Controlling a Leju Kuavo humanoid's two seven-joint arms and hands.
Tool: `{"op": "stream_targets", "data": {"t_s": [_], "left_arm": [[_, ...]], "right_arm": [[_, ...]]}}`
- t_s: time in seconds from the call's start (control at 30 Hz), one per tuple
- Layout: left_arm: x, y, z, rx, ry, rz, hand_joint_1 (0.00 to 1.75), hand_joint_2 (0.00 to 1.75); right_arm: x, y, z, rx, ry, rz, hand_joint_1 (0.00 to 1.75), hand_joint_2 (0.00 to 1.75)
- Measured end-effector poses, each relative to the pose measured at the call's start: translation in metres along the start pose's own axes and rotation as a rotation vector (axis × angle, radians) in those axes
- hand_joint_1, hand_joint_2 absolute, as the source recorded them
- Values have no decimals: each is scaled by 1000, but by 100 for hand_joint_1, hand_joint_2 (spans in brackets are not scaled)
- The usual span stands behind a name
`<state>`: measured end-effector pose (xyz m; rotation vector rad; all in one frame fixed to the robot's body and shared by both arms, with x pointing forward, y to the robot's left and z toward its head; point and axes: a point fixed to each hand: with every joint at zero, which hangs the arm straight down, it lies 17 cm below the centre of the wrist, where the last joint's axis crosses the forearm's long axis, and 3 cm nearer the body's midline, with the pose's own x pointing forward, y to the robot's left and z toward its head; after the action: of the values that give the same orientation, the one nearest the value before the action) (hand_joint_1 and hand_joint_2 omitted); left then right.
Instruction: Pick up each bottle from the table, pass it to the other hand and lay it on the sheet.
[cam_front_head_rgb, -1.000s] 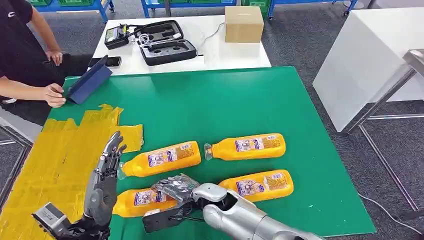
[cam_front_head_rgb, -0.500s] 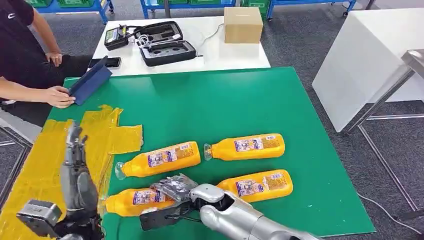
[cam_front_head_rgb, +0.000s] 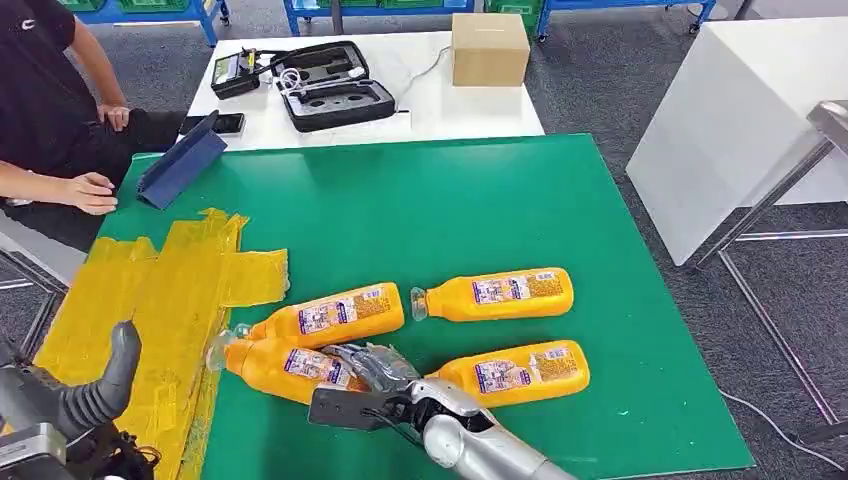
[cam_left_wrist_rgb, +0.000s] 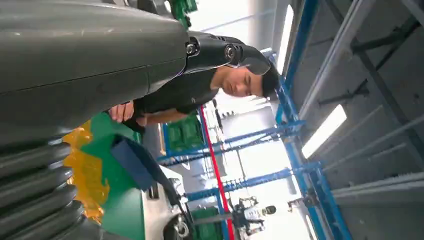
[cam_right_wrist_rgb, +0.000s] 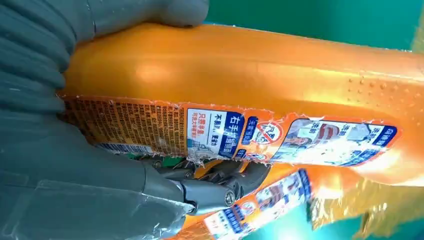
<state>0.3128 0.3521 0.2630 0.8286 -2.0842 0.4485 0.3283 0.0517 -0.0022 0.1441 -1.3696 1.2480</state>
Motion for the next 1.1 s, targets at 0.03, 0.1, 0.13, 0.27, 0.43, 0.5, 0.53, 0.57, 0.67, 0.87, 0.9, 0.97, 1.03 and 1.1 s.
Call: {"op": "stream_targets", "data": {"t_s": [0.03, 0.1, 0.13, 0.27, 0.43, 0.5, 0.53, 0.57, 0.67, 0.87, 0.9, 0.97, 1.03, 1.1], "left_arm": [[-4, 4, 0, 8, 14, 0, 0, 175], [-17, 5, 1, -7, 78, 32, 0, 175], [-23, 3, 3, -23, 116, 63, 0, 175], [-53, -36, 31, -215, 391, 394, 0, 175], [-52, -59, 74, -402, 565, 694, 0, 175], [-47, -61, 88, -454, 590, 760, 0, 175], [-43, -61, 94, -479, 602, 795, 0, 175], [-40, -61, 100, -497, 612, 823, 0, 175], [-37, -59, 109, -519, 631, 864, 0, 175], [-31, -58, 119, -559, 643, 904, 0, 175], [-30, -58, 120, -562, 645, 910, 0, 175], [-28, -59, 122, -571, 645, 924, 0, 175], [-24, -59, 125, -586, 644, 953, 0, 175], [-19, -60, 127, -604, 643, 980, 0, 175]], "right_arm": [[5, -4, 2, -23, -18, -23, 175, 175], [16, -12, 11, -76, -62, -76, 175, 175], [20, -15, 15, -97, -78, -98, 175, 175], [48, -34, 39, -182, -179, -195, 175, 175], [91, -80, 61, -283, -344, -230, 175, 175], [102, -92, 68, -306, -389, -240, 175, 175], [109, -98, 72, -316, -410, -245, 175, 175], [113, -103, 75, -324, -426, -247, 175, 175], [122, -113, 82, -339, -455, -242, 175, 175], [128, -122, 88, -350, -486, -236, 175, 175], [128, -123, 89, -351, -488, -235, 175, 175], [129, -124, 89, -352, -492, -233, 175, 175], [130, -125, 90, -348, -500, -230, 175, 175], [132, -125, 90, -341, -507, -225, 175, 175]]}}
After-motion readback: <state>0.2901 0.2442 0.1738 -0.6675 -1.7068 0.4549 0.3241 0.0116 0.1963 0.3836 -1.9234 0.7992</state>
